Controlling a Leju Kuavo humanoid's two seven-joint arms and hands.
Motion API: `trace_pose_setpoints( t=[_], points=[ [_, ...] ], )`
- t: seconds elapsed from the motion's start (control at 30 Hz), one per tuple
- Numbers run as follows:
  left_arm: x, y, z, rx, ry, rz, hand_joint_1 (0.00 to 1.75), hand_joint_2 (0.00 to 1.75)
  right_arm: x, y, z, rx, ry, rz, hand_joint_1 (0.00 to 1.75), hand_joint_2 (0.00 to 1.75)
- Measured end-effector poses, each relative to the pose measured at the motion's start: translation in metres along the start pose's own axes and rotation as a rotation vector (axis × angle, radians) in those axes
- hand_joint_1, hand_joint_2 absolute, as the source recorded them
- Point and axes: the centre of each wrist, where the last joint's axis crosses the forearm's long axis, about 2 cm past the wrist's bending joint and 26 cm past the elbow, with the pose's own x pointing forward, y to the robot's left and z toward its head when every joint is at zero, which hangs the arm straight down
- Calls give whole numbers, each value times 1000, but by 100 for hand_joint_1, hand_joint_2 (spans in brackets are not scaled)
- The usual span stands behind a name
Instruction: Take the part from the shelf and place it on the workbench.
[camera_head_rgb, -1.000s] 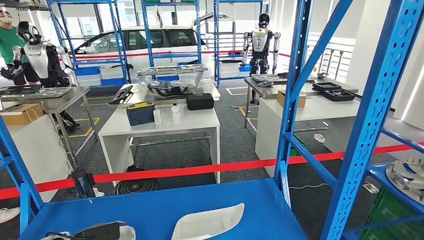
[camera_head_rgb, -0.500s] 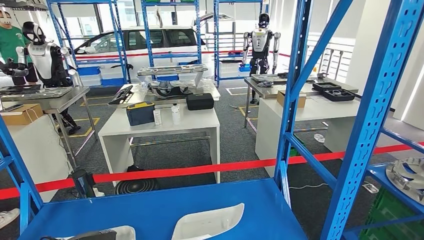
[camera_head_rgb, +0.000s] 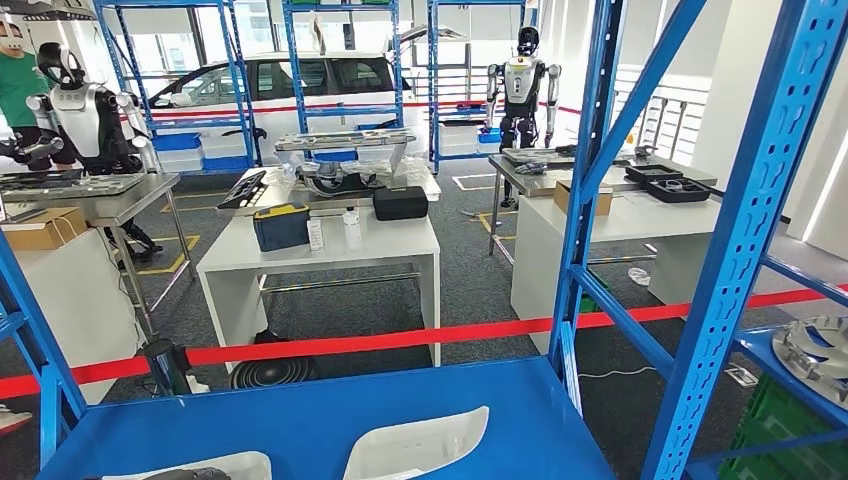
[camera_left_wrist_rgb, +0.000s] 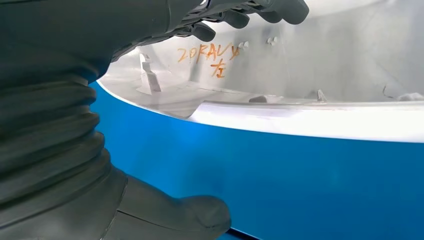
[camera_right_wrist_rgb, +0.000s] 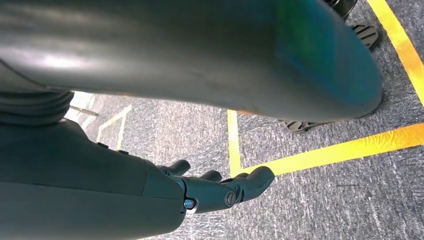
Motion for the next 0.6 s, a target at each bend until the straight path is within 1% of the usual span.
trace_pose_setpoints(
  t=[0.03, 0.1, 0.13, 0.17, 0.2, 0.4, 0.6],
  points=[
    [0, 0, 0, 1, 3, -4, 57, 175, 0, 0, 0, 0, 0, 0, 0, 0],
    [0, 0, 0, 3, 17, -19, 139, 175, 0, 0, 0, 0, 2, 1, 0, 0],
    [0, 0, 0, 5, 24, -29, 166, 175, 0, 0, 0, 0, 2, 1, 0, 0],
    [0, -1, -1, 6, 30, -37, 172, 175, 0, 0, 0, 0, 2, 2, 0, 0],
    [0, -1, -1, 8, 35, -44, 175, 175, 0, 0, 0, 0, 3, 2, 0, 0],
    [0, -2, -2, 16, 53, -77, 174, 175, 1, 0, 0, 0, 2, 3, 0, 0],
    [1, -3, -3, 60, 50, -98, 175, 175, 1, 0, 0, 0, 3, 3, 0, 0]
  ],
)
